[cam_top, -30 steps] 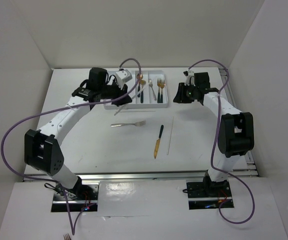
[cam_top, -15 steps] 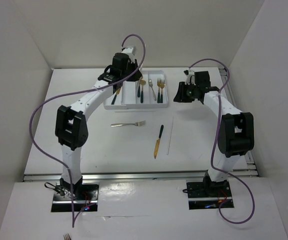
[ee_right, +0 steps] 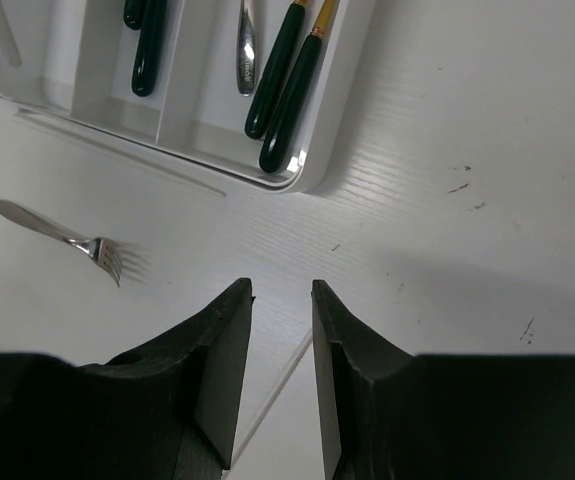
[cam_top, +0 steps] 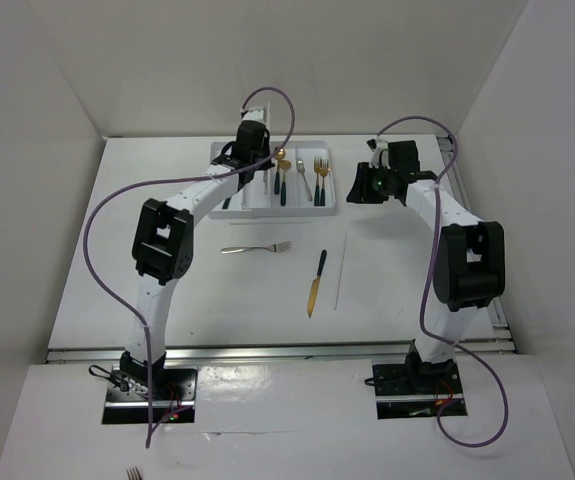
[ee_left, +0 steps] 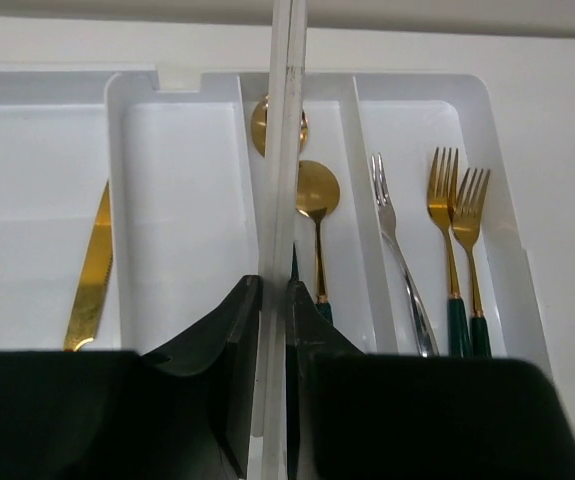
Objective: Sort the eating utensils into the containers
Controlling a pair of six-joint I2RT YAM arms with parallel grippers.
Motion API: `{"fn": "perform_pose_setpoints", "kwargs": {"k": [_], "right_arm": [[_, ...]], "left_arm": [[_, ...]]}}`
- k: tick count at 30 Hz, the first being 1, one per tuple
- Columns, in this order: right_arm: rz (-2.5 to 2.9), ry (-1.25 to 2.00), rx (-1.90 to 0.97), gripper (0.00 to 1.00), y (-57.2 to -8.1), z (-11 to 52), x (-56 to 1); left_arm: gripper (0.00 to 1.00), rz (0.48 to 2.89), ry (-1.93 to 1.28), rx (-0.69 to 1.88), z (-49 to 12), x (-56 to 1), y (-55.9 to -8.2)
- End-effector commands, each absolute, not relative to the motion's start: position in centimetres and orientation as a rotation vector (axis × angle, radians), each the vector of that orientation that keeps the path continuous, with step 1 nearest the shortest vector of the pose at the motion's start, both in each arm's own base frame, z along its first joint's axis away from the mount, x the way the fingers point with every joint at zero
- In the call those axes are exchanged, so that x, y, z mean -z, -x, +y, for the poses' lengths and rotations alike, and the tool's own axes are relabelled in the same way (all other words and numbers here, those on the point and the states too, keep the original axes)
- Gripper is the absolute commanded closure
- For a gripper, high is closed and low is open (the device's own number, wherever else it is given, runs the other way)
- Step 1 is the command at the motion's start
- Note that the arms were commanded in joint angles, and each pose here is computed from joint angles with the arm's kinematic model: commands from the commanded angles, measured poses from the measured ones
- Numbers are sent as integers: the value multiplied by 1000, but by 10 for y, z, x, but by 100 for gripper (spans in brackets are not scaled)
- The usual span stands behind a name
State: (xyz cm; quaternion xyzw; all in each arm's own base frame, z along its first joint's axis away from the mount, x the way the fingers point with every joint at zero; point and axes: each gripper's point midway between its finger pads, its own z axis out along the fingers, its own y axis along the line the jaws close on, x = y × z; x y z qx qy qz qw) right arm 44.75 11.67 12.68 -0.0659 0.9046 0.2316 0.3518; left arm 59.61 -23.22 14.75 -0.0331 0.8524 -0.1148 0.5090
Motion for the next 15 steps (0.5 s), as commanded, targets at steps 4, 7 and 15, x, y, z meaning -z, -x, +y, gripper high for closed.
{"fn": "perform_pose_setpoints", "kwargs": {"k": [4, 7, 15], "right_arm": [[2332, 150, -584, 62, -460, 110, -133], [2332, 139, -579, 62, -464, 106, -132], [2329, 154, -586, 62, -466, 107, -132]], "left_arm": [[100, 1916, 64, 190, -214, -165, -619], [100, 1945, 58, 165, -208, -147, -620], [100, 2019, 92, 137, -196, -114, -611]]}}
